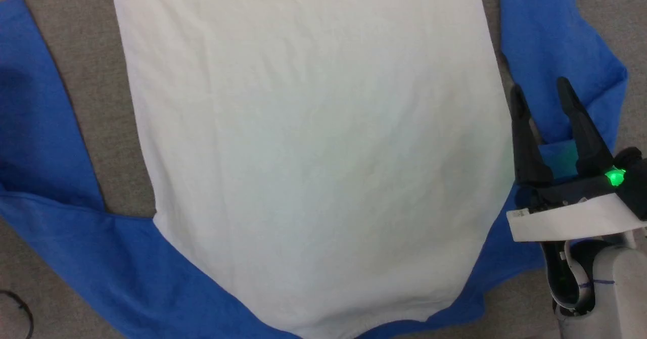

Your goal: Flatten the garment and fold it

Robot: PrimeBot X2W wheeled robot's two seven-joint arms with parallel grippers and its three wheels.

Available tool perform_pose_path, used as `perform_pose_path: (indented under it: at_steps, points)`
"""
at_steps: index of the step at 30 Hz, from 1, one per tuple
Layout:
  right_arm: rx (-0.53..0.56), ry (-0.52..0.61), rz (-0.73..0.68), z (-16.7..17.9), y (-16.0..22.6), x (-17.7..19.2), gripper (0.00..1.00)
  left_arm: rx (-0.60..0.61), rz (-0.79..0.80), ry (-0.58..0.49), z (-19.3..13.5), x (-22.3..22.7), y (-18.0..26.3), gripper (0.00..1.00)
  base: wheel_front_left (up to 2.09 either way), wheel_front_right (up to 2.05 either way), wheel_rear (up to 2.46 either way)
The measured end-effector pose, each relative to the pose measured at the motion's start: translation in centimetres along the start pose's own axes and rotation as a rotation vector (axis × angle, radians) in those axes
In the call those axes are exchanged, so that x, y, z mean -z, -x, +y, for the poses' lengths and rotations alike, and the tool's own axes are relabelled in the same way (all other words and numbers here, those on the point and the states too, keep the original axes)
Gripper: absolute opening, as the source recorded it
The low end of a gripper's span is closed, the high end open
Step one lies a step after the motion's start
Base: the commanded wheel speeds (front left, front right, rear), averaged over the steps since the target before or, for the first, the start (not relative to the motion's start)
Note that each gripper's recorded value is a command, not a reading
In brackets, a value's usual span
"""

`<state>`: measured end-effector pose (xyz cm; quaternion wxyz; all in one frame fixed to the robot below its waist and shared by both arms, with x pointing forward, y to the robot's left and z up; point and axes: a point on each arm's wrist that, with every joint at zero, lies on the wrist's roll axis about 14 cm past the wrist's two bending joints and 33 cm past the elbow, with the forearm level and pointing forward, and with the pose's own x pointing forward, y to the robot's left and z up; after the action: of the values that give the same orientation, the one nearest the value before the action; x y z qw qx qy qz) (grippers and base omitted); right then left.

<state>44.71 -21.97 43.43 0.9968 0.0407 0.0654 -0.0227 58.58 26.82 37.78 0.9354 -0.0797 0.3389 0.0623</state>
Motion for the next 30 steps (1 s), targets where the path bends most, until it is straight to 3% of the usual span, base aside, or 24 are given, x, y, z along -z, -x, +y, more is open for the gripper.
perform_pose_path:
  at_steps: [10, 17, 21, 30]
  points:
    - [0.002, -0.010, -0.069, 0.1, 2.6, -3.8, 1.00, -0.043, -0.232, 0.006, 3.9, -2.9, 8.6, 0.00, 0.00, 0.00, 0.00]
    - [-0.007, -0.023, -0.110, 0.5, 5.4, -6.3, 1.00, 0.020, -0.402, -0.030, 3.0, -6.2, 16.7, 0.00, 0.00, 0.00, 0.00]
    - [-0.025, -0.029, -0.150, 1.0, 6.5, -8.0, 1.00, 0.114, -0.522, -0.065, 0.1, -8.3, 21.8, 0.00, 0.00, 0.00, 0.00]
    - [-0.108, -0.045, -0.215, 3.7, 7.3, -10.7, 1.00, 0.518, -0.591, -0.156, -12.9, -7.1, 29.0, 0.00, 0.00, 0.00, 0.00]
